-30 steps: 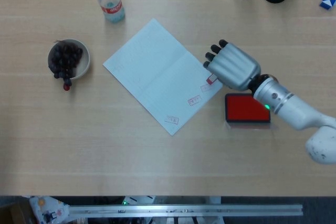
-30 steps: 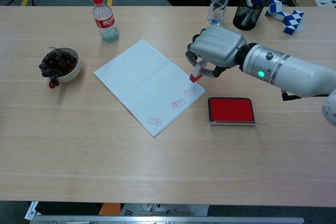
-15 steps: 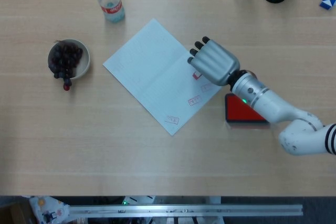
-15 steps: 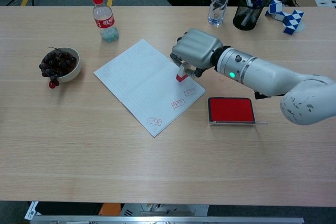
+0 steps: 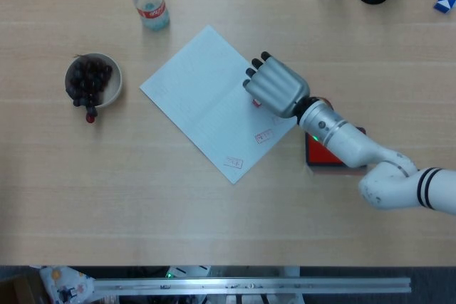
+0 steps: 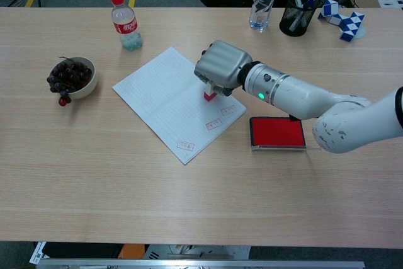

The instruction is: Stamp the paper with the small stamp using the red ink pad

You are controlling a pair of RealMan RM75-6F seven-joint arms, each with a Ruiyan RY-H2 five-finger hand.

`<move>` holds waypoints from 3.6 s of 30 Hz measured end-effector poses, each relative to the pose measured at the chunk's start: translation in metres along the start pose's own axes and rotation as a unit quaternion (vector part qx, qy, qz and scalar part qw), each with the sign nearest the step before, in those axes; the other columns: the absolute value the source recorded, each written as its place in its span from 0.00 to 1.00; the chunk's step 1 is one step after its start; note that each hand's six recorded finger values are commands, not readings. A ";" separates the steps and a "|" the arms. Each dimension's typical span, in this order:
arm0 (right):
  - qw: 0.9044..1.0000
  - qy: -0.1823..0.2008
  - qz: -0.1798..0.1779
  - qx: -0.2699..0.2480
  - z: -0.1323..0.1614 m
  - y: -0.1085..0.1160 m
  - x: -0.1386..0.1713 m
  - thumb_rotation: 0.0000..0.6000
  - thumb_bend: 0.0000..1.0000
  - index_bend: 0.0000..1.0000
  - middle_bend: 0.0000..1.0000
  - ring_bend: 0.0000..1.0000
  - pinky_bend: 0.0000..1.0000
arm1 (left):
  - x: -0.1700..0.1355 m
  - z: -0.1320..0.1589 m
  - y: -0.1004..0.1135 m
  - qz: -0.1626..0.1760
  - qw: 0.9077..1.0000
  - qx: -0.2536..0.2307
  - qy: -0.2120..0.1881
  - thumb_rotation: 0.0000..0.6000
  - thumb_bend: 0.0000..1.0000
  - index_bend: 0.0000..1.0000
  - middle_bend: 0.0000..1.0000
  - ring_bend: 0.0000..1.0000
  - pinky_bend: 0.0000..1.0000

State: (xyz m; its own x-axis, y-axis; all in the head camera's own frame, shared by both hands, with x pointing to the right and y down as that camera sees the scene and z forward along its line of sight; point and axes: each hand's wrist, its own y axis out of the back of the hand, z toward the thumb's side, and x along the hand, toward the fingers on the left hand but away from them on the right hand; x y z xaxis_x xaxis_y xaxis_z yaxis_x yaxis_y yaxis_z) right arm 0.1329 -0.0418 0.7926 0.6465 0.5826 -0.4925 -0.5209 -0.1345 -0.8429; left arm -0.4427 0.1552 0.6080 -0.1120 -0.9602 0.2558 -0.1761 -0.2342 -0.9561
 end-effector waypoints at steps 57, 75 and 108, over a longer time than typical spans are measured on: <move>1.000 -0.002 0.022 0.017 0.015 -0.020 -0.011 1.00 0.36 0.70 0.46 0.32 0.34 | -0.002 -0.010 -0.001 0.000 1.000 0.000 0.011 1.00 0.22 0.14 0.11 0.15 0.14; 0.999 -0.022 -0.016 -0.018 -0.015 0.005 0.007 1.00 0.36 0.70 0.46 0.32 0.34 | -0.001 -0.007 0.000 0.001 1.000 -0.001 0.007 1.00 0.22 0.13 0.11 0.15 0.14; 0.994 -0.082 0.071 -0.011 -0.081 -0.069 0.071 1.00 0.32 0.67 0.43 0.31 0.30 | -0.003 0.003 -0.005 -0.009 1.000 0.001 -0.007 1.00 0.22 0.13 0.11 0.15 0.14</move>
State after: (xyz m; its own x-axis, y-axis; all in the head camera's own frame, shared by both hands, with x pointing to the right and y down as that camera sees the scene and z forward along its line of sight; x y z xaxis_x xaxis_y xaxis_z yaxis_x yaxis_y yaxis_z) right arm 0.2601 -0.0555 0.7986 0.4660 0.6794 -0.5669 -0.5875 -0.2414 -0.7723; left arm -0.4382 0.1589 0.6117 -0.0959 -0.9579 0.2706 -0.1752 -0.2513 -0.9519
